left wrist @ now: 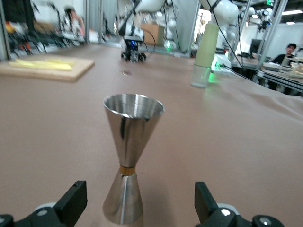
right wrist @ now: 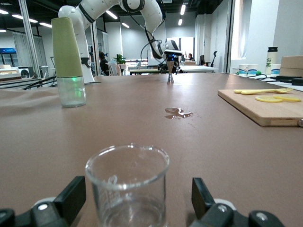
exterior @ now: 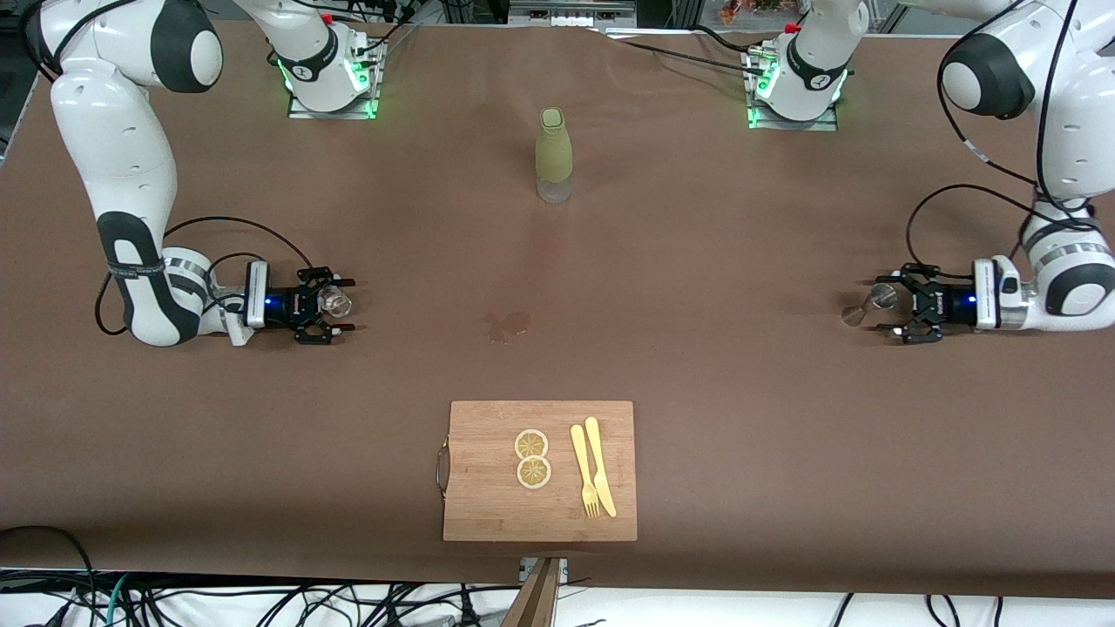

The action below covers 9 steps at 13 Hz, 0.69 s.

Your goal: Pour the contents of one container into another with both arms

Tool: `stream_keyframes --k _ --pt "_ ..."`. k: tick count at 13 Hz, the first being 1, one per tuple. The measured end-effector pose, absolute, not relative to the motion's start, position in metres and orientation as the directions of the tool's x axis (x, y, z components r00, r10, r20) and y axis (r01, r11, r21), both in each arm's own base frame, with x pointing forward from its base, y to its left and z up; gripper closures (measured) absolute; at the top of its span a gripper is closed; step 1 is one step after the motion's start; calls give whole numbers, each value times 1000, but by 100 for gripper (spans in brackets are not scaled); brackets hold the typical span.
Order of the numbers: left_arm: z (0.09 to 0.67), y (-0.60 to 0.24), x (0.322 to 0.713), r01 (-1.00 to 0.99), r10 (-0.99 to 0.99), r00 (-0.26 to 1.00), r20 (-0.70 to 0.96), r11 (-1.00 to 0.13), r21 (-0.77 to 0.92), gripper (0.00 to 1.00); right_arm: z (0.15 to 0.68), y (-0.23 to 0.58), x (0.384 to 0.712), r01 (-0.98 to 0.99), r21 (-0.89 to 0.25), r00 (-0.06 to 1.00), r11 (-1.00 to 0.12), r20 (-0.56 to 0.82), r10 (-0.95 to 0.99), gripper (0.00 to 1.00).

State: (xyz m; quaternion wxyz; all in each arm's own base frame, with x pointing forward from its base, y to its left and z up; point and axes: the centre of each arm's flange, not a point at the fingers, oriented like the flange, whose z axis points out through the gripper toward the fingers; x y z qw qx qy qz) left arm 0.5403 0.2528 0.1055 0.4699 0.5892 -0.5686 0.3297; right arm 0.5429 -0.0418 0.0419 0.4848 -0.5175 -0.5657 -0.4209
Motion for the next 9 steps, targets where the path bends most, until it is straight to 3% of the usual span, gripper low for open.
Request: stream_keyframes --k 3,7,9 --pt "157 249 568 -937 -478 272 835 67 343 0 57 -78 545 993 -19 -9 113 968 250 0" --pt "231 228 593 -840 -593 466 656 -64 539 0 112 -136 547 994 -28 -20 104 901 433 0" --pt "268 211 603 -780 -635 547 545 -150 608 0 147 -151 549 995 -73 30 62 851 524 0"
